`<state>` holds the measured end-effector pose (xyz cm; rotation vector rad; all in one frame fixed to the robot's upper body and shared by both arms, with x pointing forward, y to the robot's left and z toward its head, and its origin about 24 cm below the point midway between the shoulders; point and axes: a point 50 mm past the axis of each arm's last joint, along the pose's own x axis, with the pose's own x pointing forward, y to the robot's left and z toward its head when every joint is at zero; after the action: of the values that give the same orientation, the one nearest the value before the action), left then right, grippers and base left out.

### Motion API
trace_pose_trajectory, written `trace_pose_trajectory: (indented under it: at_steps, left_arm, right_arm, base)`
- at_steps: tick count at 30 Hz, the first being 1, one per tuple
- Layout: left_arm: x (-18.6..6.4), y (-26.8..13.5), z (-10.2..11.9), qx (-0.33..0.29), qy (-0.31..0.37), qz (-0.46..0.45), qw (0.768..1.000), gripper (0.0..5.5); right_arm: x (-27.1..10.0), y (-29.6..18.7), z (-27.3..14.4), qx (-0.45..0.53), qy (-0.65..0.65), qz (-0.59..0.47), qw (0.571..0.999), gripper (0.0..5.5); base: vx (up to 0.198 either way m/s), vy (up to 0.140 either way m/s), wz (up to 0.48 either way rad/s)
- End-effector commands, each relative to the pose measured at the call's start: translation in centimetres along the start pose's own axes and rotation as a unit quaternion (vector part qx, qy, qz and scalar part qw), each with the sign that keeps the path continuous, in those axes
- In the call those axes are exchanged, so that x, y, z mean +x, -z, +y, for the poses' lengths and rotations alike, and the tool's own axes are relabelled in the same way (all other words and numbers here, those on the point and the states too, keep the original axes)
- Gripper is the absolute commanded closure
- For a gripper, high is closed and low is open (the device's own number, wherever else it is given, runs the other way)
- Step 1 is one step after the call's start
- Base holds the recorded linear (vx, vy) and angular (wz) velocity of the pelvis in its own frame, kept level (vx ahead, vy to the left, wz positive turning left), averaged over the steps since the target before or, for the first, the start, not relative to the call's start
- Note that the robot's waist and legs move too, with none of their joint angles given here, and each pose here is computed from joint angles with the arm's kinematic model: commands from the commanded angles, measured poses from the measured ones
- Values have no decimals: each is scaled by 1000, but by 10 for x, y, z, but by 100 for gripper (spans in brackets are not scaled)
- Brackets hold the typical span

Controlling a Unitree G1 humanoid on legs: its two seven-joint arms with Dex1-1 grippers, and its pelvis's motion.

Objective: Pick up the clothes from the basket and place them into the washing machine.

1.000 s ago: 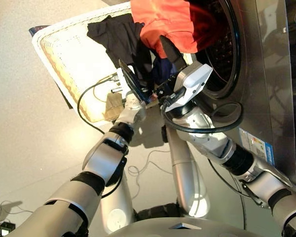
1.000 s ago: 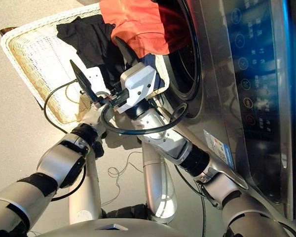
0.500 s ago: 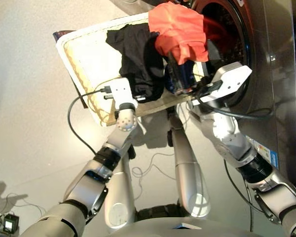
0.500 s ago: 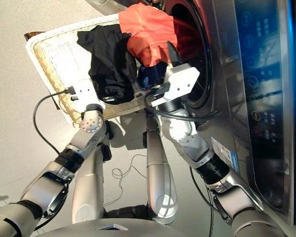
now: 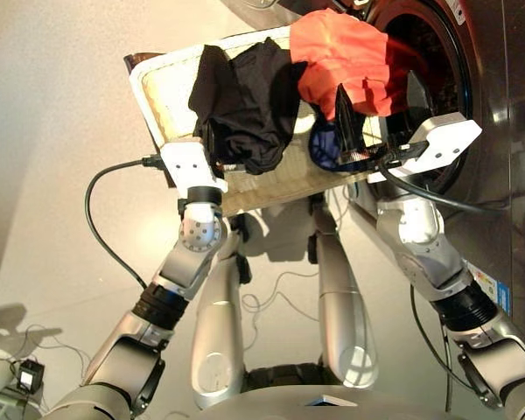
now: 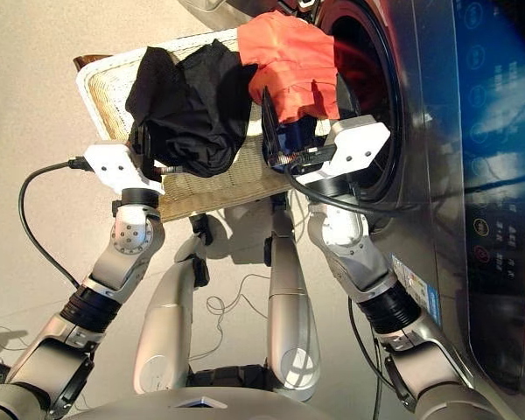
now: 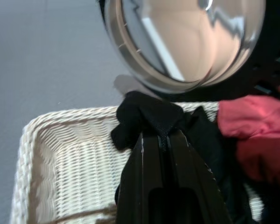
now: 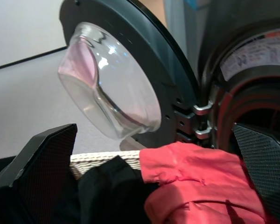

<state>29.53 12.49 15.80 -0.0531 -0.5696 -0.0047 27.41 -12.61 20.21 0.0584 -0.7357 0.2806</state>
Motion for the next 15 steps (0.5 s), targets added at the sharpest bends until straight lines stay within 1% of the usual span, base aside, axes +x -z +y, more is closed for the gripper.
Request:
trace_pose_trajectory:
  at_steps: [1, 2, 3, 5, 6, 9, 11, 15]
  left_arm:
    - [-2, -53, -4, -27, 41, -141, 989, 550]
    - [-2, -53, -4, -28, 41, -140, 989, 550]
    - [-3, -64, -3, -41, 56, -164, 984, 550]
    - [-3, -73, -3, -55, 73, -179, 980, 550]
    - [-4, -75, -3, -56, 84, -179, 979, 550]
    - [-7, -81, -6, -73, 126, -178, 973, 550]
    - [-8, -84, -8, -90, 145, -177, 969, 550]
    - [-9, -86, -11, -98, 179, -172, 964, 550]
  right_arm:
    - [-2, -30, 4, -59, -56, -77, 994, 0]
    - [-2, -30, 4, -59, -56, -77, 994, 0]
    - [-3, -21, -5, -105, -75, -44, 991, 0]
    - [-4, -15, -13, -150, -108, -10, 983, 0]
    - [-4, -10, -15, -181, -148, 18, 972, 0]
    - [-2, -4, -22, -248, -213, 63, 943, 0]
    - [-1, -3, -20, -243, -231, 73, 939, 0]
    - [0, 0, -8, -226, -293, 93, 925, 0]
  base:
    - [0, 0, 0]
    - [0, 0, 0]
    - [0, 0, 0]
    - [0, 0, 0]
    - [0, 0, 0]
    - [0, 0, 0]
    - [0, 0, 0]
    - [29, 14, 35]
